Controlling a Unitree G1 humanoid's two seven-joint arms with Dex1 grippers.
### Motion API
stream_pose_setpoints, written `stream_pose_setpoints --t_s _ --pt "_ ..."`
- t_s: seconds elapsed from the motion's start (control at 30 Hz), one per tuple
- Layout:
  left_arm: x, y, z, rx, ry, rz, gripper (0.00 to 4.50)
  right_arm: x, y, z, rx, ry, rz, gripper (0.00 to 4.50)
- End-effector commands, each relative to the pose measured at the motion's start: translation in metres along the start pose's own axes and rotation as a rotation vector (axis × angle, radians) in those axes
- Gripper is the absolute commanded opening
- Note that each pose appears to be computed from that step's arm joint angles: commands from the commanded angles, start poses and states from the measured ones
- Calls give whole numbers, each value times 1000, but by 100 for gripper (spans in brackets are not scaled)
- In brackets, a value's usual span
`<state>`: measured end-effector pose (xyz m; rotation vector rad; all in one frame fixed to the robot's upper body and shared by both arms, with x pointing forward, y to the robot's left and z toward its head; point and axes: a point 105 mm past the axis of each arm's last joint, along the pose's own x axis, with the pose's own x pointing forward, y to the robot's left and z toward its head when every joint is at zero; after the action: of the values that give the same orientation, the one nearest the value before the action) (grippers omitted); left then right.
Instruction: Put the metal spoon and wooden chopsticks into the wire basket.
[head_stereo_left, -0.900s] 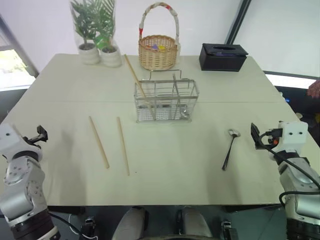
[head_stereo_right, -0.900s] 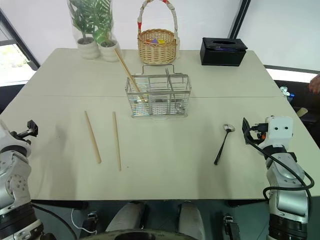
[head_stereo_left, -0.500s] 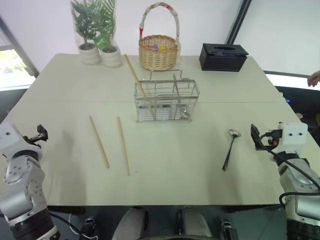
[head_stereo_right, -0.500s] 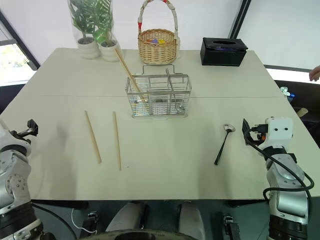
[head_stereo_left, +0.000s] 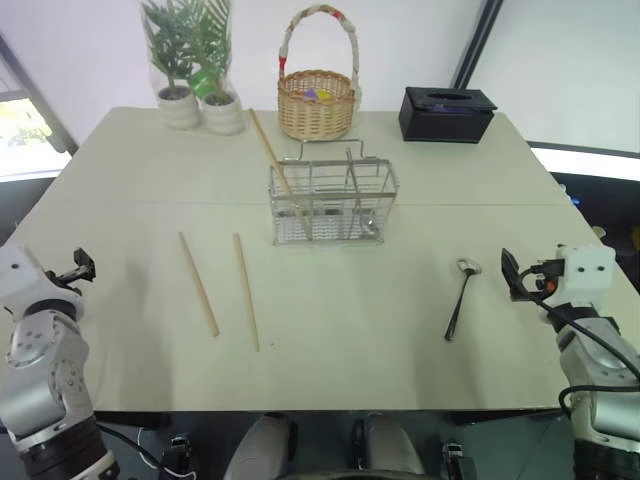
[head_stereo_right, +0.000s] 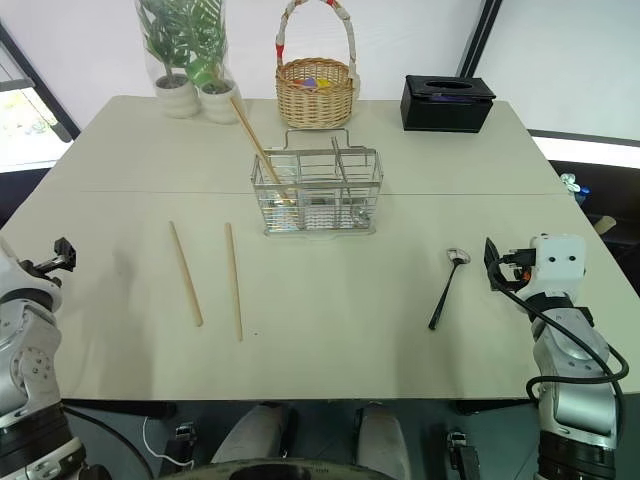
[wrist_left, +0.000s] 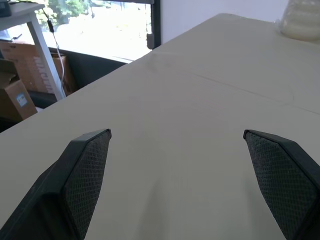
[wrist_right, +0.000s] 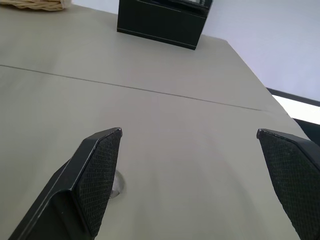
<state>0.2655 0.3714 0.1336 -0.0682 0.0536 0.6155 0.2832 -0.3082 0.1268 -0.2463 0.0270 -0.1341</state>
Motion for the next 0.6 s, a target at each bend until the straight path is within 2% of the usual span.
stream_pose_setpoints --t_s 0.03,0.23,0.33,0.47,0.6 --pt "-2 -1 19 23 -66 -10 450 -1 0 20 -20 -69 4 450" --pt "-1 -7 23 35 -80 -35 450 0 0 20 -19 -66 3 450" --pt "-2 -24 37 28 -112 -146 450 2 4 22 -26 -61 18 450" --pt "-21 -70 63 40 -157 -497 450 9 14 30 -23 -48 44 450" --pt "-58 -103 72 63 -106 -874 450 10 24 31 -57 -7 41 450"
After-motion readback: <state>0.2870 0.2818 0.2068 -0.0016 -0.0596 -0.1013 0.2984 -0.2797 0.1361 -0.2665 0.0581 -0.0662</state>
